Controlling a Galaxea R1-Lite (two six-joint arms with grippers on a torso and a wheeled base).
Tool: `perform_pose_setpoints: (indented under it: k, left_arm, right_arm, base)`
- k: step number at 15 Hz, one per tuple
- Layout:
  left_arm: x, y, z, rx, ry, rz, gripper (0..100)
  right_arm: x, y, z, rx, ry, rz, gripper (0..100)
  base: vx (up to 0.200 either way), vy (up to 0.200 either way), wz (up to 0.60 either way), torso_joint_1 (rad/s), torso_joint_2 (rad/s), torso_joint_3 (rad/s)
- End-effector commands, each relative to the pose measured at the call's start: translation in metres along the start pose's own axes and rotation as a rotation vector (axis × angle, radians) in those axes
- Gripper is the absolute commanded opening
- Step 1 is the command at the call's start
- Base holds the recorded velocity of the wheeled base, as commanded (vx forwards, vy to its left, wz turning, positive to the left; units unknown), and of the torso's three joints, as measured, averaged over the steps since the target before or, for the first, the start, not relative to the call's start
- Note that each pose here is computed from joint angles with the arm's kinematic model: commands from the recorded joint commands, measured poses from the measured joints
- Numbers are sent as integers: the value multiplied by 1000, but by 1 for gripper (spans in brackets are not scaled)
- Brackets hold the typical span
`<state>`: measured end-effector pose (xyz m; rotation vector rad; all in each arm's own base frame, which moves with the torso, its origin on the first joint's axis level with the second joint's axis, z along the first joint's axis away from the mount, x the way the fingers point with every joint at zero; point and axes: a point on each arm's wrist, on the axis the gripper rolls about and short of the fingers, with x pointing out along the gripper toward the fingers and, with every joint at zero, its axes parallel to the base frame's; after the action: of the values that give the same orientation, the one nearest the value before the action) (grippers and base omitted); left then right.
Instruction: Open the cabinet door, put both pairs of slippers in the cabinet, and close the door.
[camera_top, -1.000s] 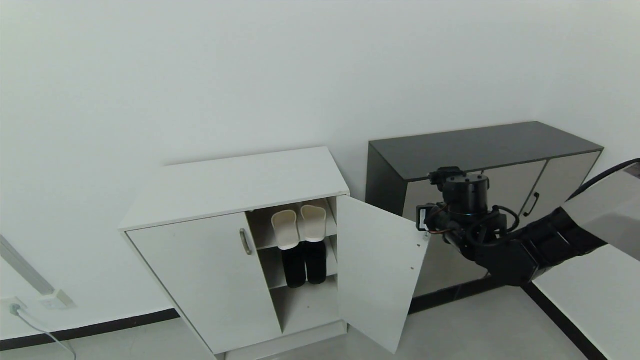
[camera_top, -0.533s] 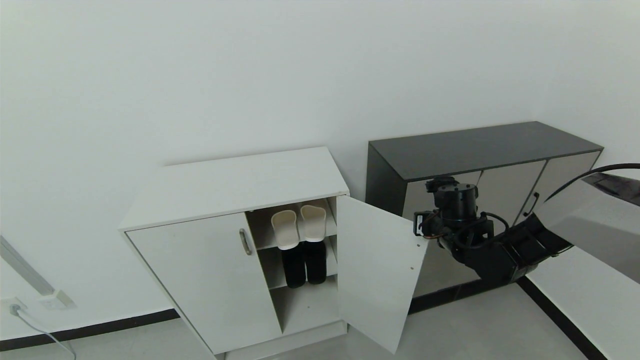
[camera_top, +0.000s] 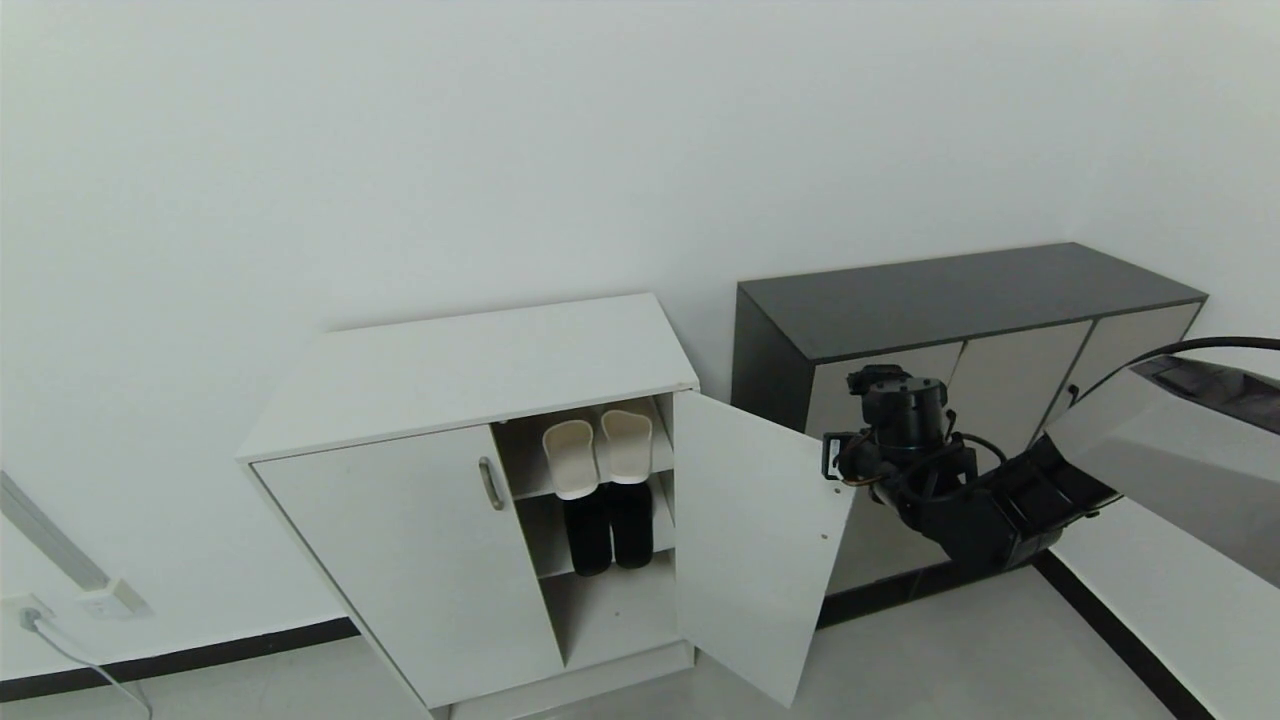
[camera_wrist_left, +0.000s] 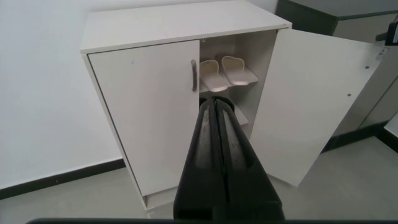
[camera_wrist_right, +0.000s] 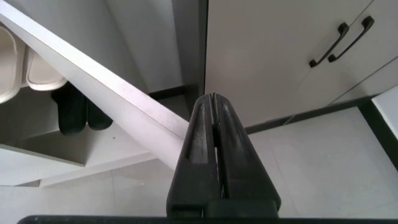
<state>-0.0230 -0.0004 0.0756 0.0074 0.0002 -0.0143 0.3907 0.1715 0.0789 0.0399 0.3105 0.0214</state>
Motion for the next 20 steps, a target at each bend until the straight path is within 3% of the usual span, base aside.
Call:
perform_pose_setpoints:
  k: [1,12,14,20]
  left_arm:
    - [0,0,0,0,1,0,0]
    - [0,0,0,0,1,0,0]
    - [0,0,0,-1,1,0,0]
    - [0,0,0,-1,0,0,0]
  right_arm:
    - [0,0,-1,-1,2,0,0]
    - [-8,9,-9,-23,37,21,0]
    - [-18,17,-9,-34,43,46,0]
    - [-100,70,-19,-109,59,251,0]
  base:
    - [0,0,0,0,0,0]
    - [0,0,0,0,0,0]
    - [0,0,0,0,0,0]
    - [0,0,0,0,0,0]
